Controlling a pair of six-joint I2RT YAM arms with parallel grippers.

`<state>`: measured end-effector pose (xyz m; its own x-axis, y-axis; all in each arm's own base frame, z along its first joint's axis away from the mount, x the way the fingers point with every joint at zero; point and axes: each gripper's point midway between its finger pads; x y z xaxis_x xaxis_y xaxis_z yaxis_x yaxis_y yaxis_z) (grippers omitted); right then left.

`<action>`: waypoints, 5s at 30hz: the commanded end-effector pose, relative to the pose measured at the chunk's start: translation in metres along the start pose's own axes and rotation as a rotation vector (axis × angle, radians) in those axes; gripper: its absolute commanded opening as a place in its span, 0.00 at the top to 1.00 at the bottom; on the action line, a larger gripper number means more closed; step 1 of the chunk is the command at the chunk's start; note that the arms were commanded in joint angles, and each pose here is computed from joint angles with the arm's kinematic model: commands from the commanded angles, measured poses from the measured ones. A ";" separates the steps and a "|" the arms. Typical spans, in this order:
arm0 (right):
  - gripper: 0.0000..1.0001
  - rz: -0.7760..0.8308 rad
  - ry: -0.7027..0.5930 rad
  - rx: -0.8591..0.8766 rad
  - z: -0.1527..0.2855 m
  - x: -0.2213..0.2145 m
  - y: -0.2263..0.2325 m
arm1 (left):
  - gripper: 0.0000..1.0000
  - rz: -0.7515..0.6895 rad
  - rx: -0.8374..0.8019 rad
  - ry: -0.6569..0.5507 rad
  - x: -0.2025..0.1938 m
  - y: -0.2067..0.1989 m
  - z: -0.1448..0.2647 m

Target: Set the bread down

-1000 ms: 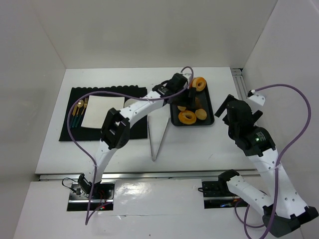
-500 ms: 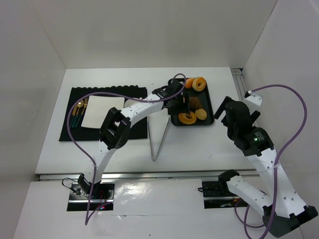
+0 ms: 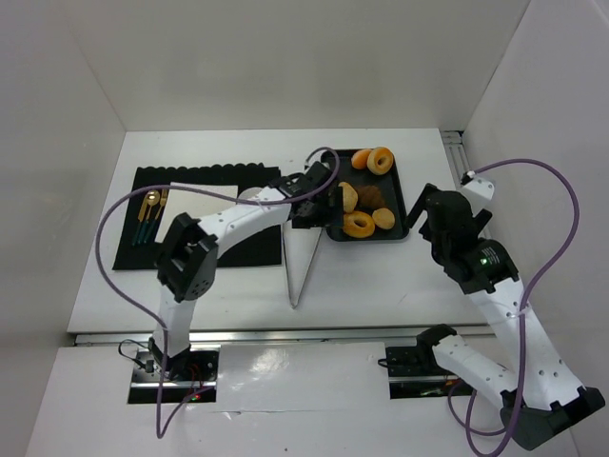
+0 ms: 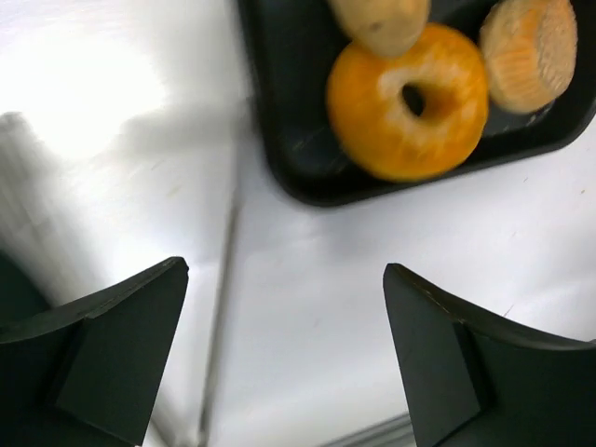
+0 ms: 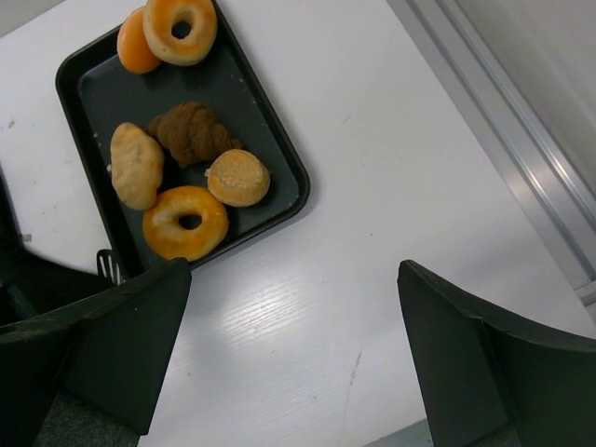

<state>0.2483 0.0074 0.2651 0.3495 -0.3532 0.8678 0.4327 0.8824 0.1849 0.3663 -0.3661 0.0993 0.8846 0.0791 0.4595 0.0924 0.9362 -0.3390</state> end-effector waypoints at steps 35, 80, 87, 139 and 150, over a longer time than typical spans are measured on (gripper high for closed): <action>0.01 0.037 0.039 0.081 -0.013 -0.010 0.025 | 0.36 0.030 0.380 -0.011 -0.091 0.095 -0.014; 0.01 0.041 0.031 0.110 -0.010 -0.004 0.031 | 0.38 -0.058 -0.112 -0.032 -0.026 -0.033 0.075; 0.01 0.036 0.025 0.114 -0.008 -0.003 0.030 | 0.36 -0.017 -0.094 -0.042 -0.022 -0.032 0.054; 0.01 0.068 0.026 0.134 -0.019 -0.003 0.043 | 0.87 0.198 0.152 -0.465 0.120 0.145 0.195; 0.01 0.081 0.057 0.148 -0.026 -0.012 0.050 | 0.87 0.474 0.320 -0.423 0.072 0.280 0.202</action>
<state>0.2803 0.0424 0.2472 0.4445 -0.2946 0.8459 0.2966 0.9395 0.1713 0.3712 -0.0325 0.1960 0.5613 0.5465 0.6215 -0.4626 0.8299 -0.3120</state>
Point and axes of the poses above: each gripper's point midway between its finger pads, its own z axis back along the fingers, its own y axis along the line the jaws close on, x = y × z
